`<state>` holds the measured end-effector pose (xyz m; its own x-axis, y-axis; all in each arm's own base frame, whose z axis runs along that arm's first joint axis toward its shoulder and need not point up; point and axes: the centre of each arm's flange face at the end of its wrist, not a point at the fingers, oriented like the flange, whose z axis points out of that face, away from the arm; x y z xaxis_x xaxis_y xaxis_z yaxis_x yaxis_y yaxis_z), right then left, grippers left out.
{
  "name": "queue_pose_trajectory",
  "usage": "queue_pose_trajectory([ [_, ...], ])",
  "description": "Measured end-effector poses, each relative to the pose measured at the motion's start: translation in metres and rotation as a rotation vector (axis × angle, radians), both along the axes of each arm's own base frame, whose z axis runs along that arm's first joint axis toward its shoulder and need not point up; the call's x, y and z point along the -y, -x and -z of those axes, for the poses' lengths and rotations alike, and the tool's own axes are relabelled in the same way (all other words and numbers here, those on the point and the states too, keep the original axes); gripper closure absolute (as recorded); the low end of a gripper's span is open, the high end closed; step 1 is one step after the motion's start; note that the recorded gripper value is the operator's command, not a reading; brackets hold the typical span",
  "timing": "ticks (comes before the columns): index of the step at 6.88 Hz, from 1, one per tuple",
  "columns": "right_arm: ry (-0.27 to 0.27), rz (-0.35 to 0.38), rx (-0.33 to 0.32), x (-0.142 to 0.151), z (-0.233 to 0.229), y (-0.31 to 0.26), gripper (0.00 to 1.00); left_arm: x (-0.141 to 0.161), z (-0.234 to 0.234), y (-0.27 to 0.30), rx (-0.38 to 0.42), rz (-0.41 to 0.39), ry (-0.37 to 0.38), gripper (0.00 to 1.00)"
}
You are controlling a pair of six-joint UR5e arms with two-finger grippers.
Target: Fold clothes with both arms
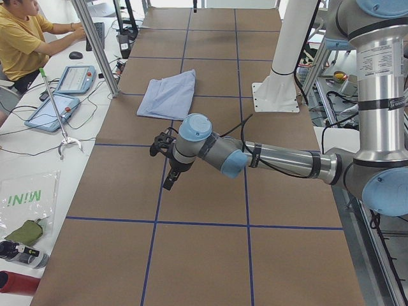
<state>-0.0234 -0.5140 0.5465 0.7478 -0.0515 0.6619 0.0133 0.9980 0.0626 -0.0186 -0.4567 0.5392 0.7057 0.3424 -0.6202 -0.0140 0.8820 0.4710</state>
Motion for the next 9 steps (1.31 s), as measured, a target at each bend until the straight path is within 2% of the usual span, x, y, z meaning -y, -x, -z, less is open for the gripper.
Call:
queue_pose_trajectory([
  [9,0.013,0.003,0.008,-0.0017,-0.0068,0.0005,0.00,-0.0007,-0.0082,0.0003,0.001,0.009,0.034,0.00],
])
